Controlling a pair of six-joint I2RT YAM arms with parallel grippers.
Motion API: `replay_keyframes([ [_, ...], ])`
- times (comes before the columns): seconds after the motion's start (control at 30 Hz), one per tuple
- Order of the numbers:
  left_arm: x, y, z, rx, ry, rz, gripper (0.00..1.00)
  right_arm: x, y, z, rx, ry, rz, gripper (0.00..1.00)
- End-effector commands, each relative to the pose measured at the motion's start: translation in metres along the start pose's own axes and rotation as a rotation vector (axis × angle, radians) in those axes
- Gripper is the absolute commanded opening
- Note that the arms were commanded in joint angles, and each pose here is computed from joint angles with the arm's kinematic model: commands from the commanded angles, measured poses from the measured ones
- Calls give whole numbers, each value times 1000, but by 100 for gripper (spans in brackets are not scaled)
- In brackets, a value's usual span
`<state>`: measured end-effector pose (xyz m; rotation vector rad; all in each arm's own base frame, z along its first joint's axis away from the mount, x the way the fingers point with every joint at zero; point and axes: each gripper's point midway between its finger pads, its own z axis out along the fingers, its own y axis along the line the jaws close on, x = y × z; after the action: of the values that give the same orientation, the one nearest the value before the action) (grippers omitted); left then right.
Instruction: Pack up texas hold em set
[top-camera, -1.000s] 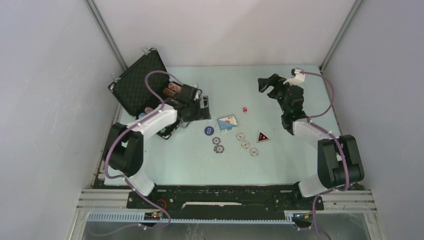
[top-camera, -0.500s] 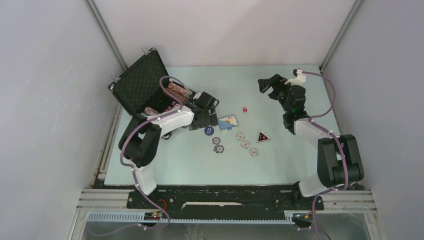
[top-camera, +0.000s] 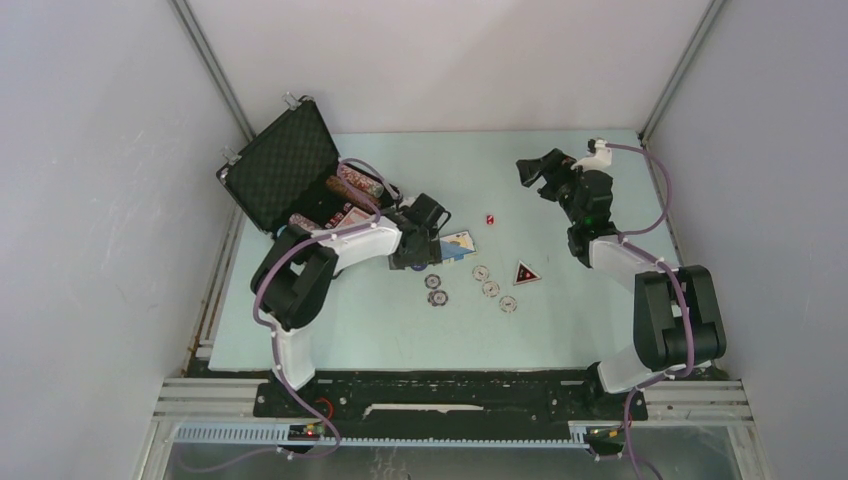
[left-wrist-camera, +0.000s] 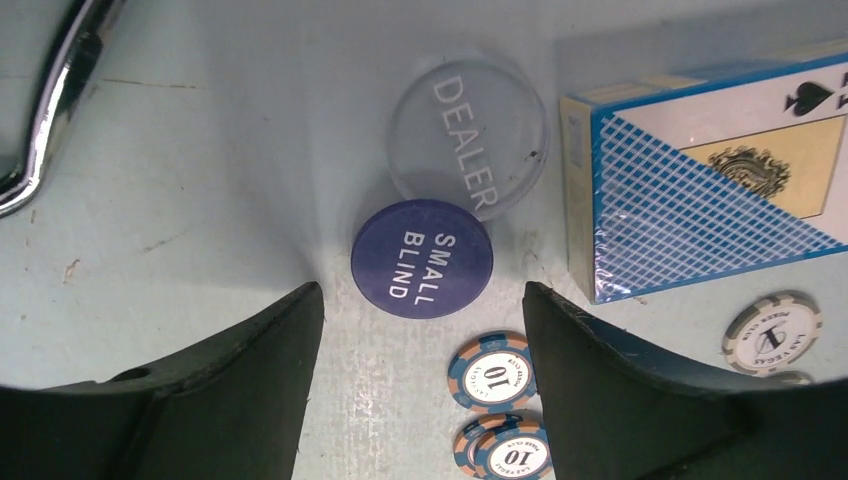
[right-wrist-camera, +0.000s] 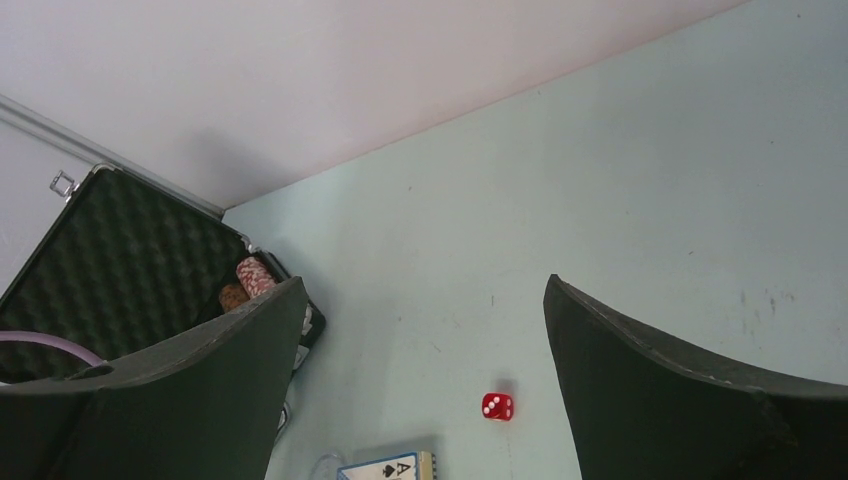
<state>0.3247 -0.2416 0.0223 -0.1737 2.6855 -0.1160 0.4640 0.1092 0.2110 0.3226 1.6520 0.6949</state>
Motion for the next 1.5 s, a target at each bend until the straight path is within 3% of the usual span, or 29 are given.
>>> replay_keyframes([
  [0.0, -15, -17, -6, 22, -30, -13, 76, -15, 9, 4, -32, -36, 8, 98],
  [0.23, -17, -14, -3, -5, -38, 16, 65, -14, 9, 4, -38, -34, 10, 96],
  [0.9, -17, 0, 8, -94, -36, 83, 67, -14, 3, 5, -38, -23, 35, 95],
  [1.07, -19, -3, 5, -87, -46, 93, 57, -14, 2, 5, -38, -21, 38, 95],
  [1.2, -30, -5, -7, -77, -76, 104, 50, -14, 2, 4, -38, -21, 37, 94],
  [1.47, -60, 9, -60, -90, -163, 169, 50, -15, 2, 4, -39, -22, 34, 93],
])
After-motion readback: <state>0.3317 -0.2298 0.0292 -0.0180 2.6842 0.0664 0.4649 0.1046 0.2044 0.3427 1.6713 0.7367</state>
